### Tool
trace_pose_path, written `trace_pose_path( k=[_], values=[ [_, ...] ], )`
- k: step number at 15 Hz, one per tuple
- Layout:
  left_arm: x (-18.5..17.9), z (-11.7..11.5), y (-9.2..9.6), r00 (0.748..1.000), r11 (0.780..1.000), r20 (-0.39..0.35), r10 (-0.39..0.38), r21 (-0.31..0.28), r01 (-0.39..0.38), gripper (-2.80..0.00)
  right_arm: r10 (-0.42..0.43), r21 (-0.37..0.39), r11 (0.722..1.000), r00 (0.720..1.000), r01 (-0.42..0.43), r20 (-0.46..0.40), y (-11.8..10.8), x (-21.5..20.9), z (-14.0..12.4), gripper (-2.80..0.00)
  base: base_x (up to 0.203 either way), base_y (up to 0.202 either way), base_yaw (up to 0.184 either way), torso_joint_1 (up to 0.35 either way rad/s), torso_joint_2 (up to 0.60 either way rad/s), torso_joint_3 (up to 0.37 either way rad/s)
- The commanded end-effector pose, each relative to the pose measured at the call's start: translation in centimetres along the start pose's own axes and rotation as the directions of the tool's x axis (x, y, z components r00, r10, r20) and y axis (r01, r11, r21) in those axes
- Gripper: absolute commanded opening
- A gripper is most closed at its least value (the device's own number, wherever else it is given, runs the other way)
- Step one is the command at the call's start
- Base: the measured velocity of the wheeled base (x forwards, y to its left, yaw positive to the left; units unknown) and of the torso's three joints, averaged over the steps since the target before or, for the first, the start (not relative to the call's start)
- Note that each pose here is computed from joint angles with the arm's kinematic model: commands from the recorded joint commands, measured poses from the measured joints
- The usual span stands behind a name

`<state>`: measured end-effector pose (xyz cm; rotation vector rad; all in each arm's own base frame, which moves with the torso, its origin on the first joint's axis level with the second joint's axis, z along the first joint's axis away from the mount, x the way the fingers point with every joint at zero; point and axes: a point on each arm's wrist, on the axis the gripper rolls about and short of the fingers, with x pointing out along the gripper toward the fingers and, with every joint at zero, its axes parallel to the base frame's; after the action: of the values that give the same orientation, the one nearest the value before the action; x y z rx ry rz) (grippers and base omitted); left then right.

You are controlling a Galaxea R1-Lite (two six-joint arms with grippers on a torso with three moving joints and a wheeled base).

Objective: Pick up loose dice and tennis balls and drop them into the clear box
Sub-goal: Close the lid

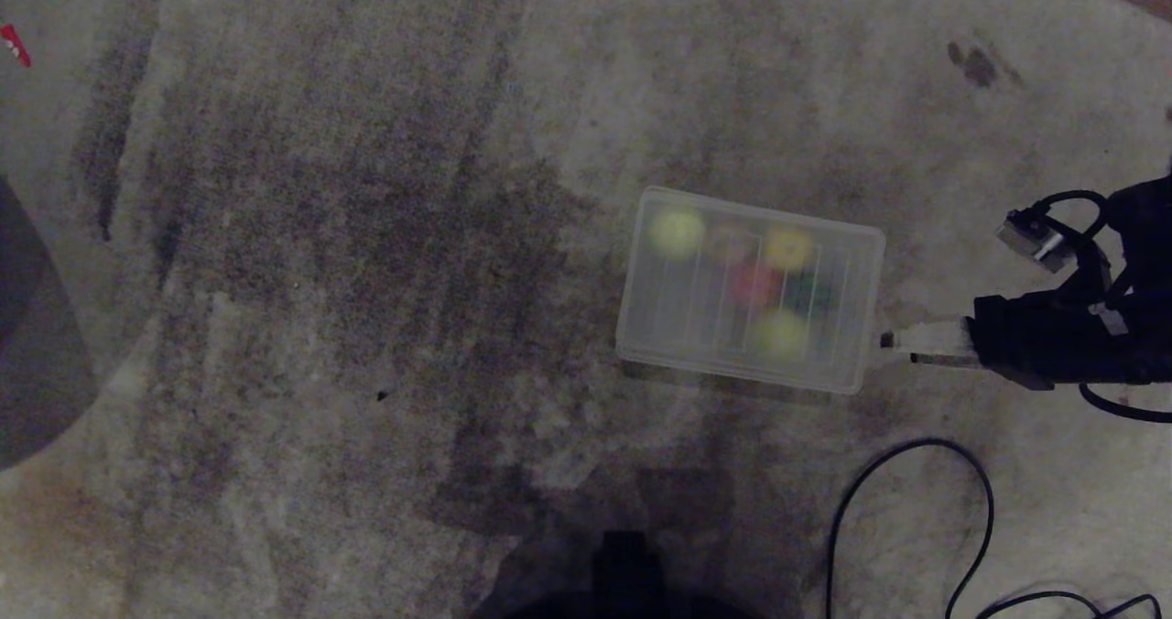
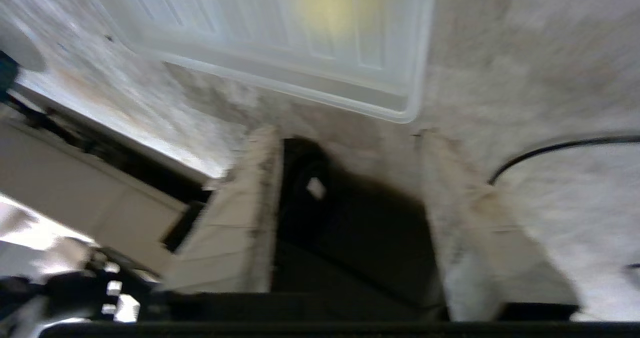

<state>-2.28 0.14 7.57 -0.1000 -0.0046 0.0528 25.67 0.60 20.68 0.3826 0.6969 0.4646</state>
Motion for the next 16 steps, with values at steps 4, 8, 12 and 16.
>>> trace_pose_path(
  k=[4,8,12,16],
  values=[
    [0.0,0.0,0.0,1.0,1.0,-0.002,0.001,-0.001,-0.001,-2.8,-0.111,0.111,0.987,0.993,0.114,-0.031,0.6,5.0,0.8,-2.8,0.0,0.0,0.0,0.0,0.0,0.0],
    [0.0,0.0,0.0,1.0,1.0,-0.001,0.001,-0.001,-0.001,-2.8,-0.118,0.135,0.984,0.993,0.119,-0.017,3.1,7.3,1.5,-2.8,0.0,0.0,0.0,0.0,0.0,0.0],
    [0.0,0.0,0.0,1.0,1.0,0.0,0.001,-0.001,-0.001,-2.8,-0.088,0.107,0.99,0.996,0.09,-0.019,3.6,7.0,1.5,-2.8,0.0,0.0,0.0,0.0,0.0,0.0],
    [0.0,0.0,0.0,1.0,1.0,0.0,0.001,-0.001,-0.001,-2.8,-0.141,0.122,0.982,0.989,0.144,-0.036,2.3,8.4,1.5,-2.8,0.0,0.0,0.0,0.0,0.0,0.0]
  ],
)
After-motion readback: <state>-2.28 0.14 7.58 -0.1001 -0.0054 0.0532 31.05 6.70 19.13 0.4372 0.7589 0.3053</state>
